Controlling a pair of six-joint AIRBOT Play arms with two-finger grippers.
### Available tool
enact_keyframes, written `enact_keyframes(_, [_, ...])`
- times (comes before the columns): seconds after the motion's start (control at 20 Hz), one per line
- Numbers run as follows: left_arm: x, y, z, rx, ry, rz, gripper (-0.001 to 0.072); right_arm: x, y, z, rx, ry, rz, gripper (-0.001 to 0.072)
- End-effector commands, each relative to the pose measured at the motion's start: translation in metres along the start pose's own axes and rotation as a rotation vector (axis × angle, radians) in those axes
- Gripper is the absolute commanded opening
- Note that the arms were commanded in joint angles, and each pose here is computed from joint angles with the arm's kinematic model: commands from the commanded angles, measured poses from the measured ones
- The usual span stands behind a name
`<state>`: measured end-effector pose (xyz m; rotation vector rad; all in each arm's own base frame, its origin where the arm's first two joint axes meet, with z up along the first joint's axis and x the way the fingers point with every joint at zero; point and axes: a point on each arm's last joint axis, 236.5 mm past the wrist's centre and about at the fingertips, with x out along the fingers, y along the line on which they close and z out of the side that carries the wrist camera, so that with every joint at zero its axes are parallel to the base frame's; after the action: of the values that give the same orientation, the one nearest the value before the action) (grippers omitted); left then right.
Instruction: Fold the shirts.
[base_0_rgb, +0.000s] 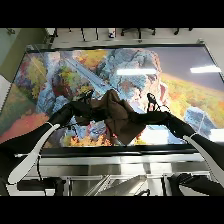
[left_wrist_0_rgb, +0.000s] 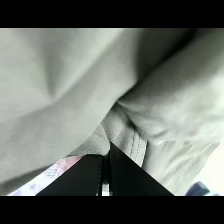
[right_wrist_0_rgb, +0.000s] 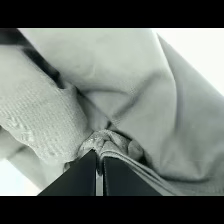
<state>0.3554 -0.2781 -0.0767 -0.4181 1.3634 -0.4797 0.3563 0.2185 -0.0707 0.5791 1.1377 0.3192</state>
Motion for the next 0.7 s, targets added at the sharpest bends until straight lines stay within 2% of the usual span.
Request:
enact_keyframes(0.0, [-0.003,0.009,-0.010,0.038,0.046,0.038,0.0018,-0.002,0.003,0.007,-0.031,-0.016,-0.002,0.0018])
enact_keyframes(0.2, [-0.005,0.025,-0.011,0.069,0.055,0.088,0.0031,-0.002,0.002,0.002,-0.042,0.006,-0.006,0.0018])
enact_keyframes(0.25, [-0.006,0.027,-0.008,0.062,0.050,0.088,0.0212,-0.002,0.002,0.001,-0.041,0.010,-0.006,0.0018])
enact_keyframes(0.3, [-0.006,0.027,-0.009,0.061,0.051,0.089,0.0457,-0.002,0.002,0.000,-0.042,0.013,-0.006,0.0018])
enact_keyframes(0.35, [-0.006,0.030,-0.007,0.058,0.048,0.093,0.0500,-0.002,0.002,0.000,-0.041,0.013,-0.005,0.0018])
enact_keyframes(0.65, [-0.024,0.065,0.020,-0.039,-0.014,0.108,0.0474,-0.002,0.002,-0.003,-0.041,0.028,-0.004,0.0018])
